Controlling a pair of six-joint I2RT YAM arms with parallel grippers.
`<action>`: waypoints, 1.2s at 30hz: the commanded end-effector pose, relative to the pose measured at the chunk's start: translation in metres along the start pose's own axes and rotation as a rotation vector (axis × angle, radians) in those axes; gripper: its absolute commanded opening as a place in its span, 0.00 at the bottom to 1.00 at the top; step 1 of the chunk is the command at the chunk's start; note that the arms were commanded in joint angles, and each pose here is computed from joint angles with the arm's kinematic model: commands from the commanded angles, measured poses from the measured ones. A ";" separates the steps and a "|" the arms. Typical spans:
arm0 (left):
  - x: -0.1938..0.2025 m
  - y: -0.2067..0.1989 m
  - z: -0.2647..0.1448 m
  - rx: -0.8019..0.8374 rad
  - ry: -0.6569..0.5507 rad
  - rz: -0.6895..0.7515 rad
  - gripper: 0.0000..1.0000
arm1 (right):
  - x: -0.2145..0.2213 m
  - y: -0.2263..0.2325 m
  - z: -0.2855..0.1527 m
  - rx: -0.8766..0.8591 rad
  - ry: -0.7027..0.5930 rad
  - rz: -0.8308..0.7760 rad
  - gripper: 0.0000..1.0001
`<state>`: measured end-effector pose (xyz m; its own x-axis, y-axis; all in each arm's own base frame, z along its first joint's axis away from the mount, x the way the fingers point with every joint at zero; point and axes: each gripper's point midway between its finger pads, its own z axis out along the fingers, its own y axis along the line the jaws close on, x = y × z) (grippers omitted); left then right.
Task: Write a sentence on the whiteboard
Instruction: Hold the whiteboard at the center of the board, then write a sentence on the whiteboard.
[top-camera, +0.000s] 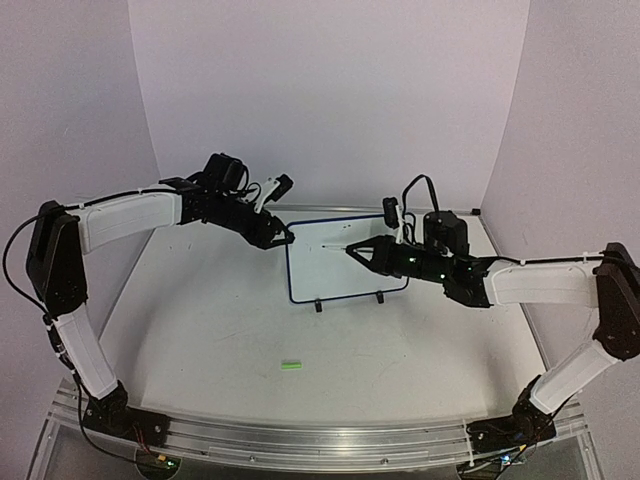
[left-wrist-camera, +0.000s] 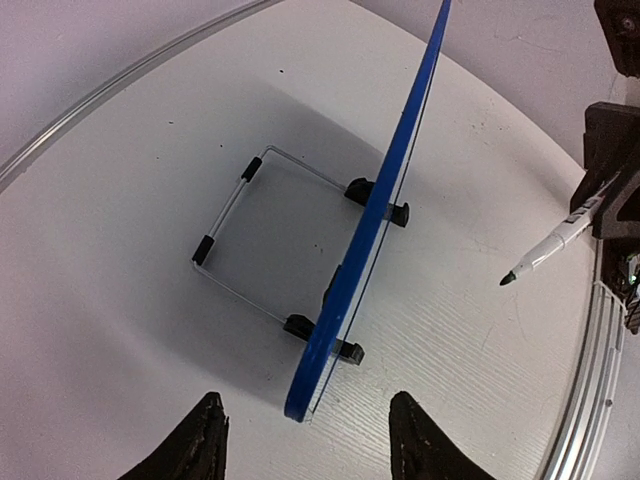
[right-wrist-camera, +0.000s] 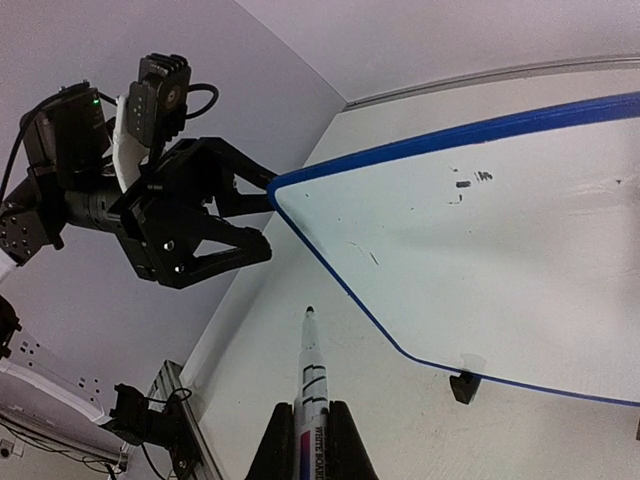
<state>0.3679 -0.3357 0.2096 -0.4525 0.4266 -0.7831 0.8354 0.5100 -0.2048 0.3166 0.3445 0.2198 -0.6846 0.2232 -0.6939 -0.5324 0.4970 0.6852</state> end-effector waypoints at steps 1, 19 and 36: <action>-0.028 -0.002 0.000 0.030 -0.074 0.076 0.47 | -0.021 0.019 0.009 -0.056 -0.050 -0.046 0.00; -0.009 -0.001 0.008 0.047 -0.019 0.141 0.03 | -0.023 0.026 0.029 -0.101 -0.043 -0.057 0.00; -0.001 0.001 0.012 0.048 0.010 0.161 0.00 | -0.030 0.023 0.041 -0.109 -0.093 -0.044 0.00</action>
<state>0.3604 -0.3467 0.2020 -0.3294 0.4938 -0.8048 0.9144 0.3791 -0.1417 0.3356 0.3736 0.2183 -0.6681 0.2235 -0.7097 -0.5730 0.4540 0.6823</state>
